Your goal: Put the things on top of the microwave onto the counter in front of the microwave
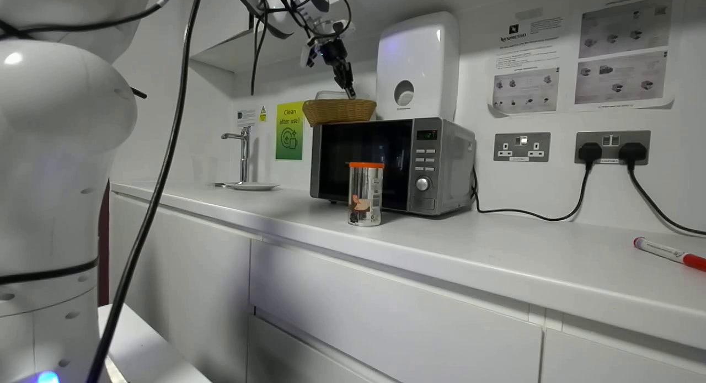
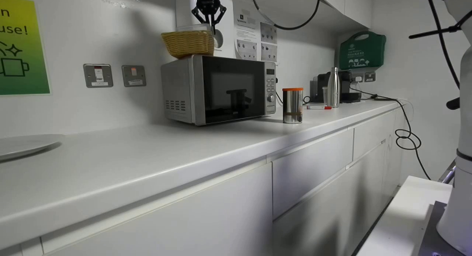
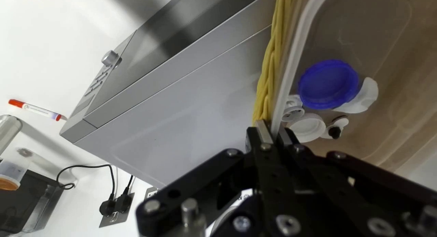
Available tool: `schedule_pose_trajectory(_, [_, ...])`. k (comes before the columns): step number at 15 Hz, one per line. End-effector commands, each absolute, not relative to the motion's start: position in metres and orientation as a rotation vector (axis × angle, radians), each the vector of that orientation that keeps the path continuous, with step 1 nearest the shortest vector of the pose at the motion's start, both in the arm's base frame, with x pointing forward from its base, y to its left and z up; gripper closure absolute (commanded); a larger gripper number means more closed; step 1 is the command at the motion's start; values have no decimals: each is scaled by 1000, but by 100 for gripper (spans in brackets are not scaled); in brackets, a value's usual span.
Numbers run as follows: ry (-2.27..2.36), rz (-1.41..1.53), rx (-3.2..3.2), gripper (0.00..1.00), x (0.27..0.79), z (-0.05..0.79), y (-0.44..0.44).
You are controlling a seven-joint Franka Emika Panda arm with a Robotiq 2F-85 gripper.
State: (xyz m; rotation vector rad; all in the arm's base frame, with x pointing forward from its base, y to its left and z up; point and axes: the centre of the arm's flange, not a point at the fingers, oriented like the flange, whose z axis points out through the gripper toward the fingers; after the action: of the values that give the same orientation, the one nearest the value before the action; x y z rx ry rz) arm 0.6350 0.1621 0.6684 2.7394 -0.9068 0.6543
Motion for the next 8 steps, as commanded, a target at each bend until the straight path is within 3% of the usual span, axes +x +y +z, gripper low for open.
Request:
schedule_pose_trajectory(1, [-906, 652, 2680, 99, 648, 680, 154])
schedule_pose_trajectory(8, [-916, 653, 2641, 99, 651, 675, 135])
